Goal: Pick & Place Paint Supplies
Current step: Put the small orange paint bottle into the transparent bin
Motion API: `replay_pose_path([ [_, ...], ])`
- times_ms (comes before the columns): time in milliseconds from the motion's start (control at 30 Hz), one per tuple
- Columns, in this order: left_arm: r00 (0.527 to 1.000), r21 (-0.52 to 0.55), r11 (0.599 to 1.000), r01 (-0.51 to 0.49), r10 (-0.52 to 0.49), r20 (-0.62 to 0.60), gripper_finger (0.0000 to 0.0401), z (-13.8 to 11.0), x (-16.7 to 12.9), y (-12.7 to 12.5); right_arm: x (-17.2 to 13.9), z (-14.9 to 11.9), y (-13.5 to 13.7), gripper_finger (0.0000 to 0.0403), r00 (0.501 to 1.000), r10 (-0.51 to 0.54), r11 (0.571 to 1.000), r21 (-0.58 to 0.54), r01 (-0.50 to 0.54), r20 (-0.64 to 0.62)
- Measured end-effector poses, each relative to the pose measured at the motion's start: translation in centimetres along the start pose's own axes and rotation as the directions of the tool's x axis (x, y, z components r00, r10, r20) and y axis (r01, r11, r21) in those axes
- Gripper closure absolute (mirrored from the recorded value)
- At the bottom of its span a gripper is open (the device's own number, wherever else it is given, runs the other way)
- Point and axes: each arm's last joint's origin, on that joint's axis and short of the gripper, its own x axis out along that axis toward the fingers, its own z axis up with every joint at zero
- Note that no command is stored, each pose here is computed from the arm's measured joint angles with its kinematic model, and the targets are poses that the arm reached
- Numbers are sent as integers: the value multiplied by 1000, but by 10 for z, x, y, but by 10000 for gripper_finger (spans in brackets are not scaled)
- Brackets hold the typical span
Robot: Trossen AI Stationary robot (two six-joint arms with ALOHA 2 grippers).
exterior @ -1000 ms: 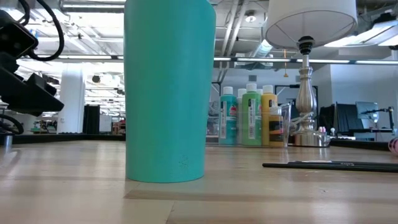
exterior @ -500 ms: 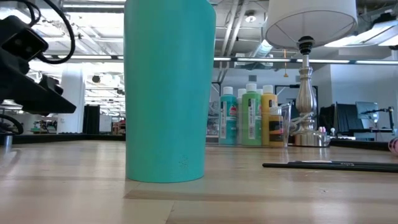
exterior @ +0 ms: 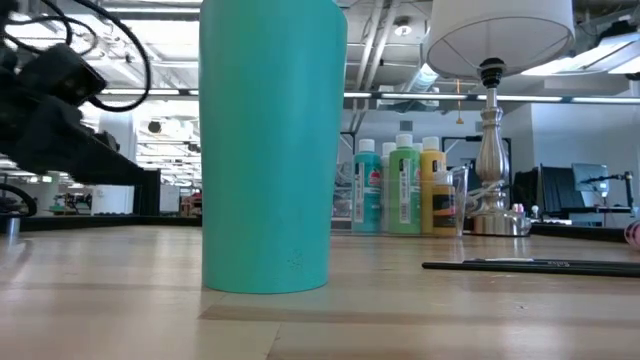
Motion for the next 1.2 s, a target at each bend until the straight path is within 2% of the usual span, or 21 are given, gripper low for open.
replay_pose_path([
  [200,1000,-13,1000,-29,29,-8,215,2,5,7,23,-21,-87,403,996,-84,988,128,86,-24],
  [300,998,-19,998,-56,56,-5,215,4,8,11,25,-40,-108,403,995,-100,982,161,103,-29],
  [400,995,-24,994,-104,104,1,215,6,12,17,25,-61,-117,403,994,-107,981,159,111,-31],
  [600,971,30,971,-239,238,29,215,14,21,37,23,-94,-112,403,995,-98,976,195,102,-32],
  [700,949,47,949,-311,307,69,215,21,25,48,23,-103,-99,403,995,-95,960,263,100,-30],
  [833,916,31,921,-388,381,126,215,31,29,63,26,-104,-78,403,995,-100,953,284,104,-28],
  [900,897,22,907,-422,414,156,215,36,30,70,29,-105,-68,403,994,-105,963,244,111,-36],
  [1033,874,12,893,-451,438,210,215,46,31,83,39,-102,-51,403,991,-129,972,191,135,-44],
  [1200,887,-6,914,-406,396,237,215,57,36,92,58,-95,-44,403,983,-150,968,189,168,-102],
])
